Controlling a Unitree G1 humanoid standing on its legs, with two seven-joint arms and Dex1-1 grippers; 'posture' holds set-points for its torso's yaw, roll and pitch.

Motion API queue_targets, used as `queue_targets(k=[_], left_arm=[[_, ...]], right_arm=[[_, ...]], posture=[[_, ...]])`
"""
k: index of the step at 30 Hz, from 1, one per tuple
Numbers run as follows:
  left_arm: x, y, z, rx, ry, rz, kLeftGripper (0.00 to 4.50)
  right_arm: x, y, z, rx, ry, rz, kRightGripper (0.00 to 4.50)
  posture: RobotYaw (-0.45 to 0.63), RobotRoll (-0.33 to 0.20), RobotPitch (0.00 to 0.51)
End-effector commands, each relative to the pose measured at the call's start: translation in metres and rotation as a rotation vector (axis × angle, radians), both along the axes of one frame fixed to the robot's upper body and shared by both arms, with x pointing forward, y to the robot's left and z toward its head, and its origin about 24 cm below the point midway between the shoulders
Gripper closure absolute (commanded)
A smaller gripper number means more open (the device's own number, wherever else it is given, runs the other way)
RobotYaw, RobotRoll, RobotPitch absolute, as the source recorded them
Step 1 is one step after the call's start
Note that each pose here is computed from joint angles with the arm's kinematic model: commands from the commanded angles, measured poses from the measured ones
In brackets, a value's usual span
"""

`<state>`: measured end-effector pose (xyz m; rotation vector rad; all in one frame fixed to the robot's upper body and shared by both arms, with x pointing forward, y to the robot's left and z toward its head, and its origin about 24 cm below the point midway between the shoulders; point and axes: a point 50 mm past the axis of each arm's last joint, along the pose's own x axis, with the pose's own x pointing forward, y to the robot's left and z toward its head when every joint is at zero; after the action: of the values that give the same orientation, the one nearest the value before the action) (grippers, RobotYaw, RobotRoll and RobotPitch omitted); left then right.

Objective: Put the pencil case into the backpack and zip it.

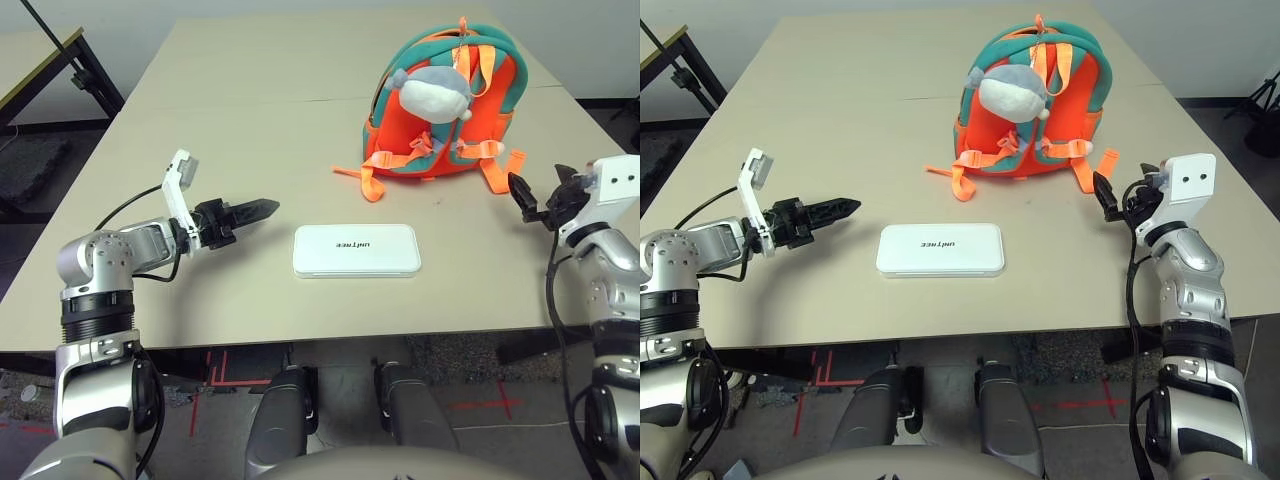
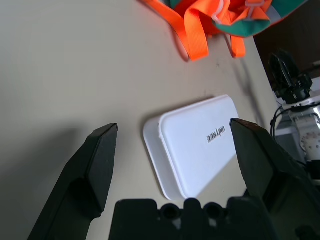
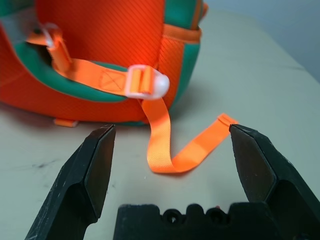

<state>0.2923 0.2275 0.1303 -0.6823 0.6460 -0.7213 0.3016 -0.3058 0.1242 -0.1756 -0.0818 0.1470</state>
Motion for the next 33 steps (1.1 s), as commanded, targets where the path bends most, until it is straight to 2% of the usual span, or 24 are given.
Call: queue_targets(k=[1,6,10,17,20,30,33], left_arm=[[-0.001,0.003,-0.002,-0.046,0.056,-0.007,0.00],[-0.002,0.004,-0.014,-0.035,0.135,-0.001,0.00],[-0.001,0.003,-0.027,-0.080,0.219,-0.003,0.00],[0.002,-0.003,-0.033,-0.160,0.294,-0.035,0.00],[0.003,-0.008,-0.037,-0.187,0.323,-0.051,0.00],[0.006,-0.015,-0.049,-0.204,0.369,-0.058,0.00],[0.007,-0.015,-0.050,-0.215,0.385,-0.062,0.00]], right_arm=[[-0.001,0.005,0.000,-0.035,0.022,0.032,0.01],[-0.002,0.009,0.000,-0.055,0.039,0.050,0.01],[-0.007,0.009,-0.005,-0.138,0.159,0.105,0.01],[-0.024,0.015,-0.008,-0.235,0.320,0.235,0.01],[-0.029,0.021,-0.008,-0.275,0.359,0.301,0.63],[-0.032,0.042,-0.005,-0.389,0.424,0.462,4.40],[-0.034,0.049,-0.007,-0.452,0.455,0.515,4.46]], posture=[[-0.14,0.000,0.125],[-0.14,0.000,0.122],[-0.14,0.000,0.124],[-0.15,0.000,0.126],[-0.16,0.000,0.128],[-0.17,0.000,0.130],[-0.17,0.000,0.129]])
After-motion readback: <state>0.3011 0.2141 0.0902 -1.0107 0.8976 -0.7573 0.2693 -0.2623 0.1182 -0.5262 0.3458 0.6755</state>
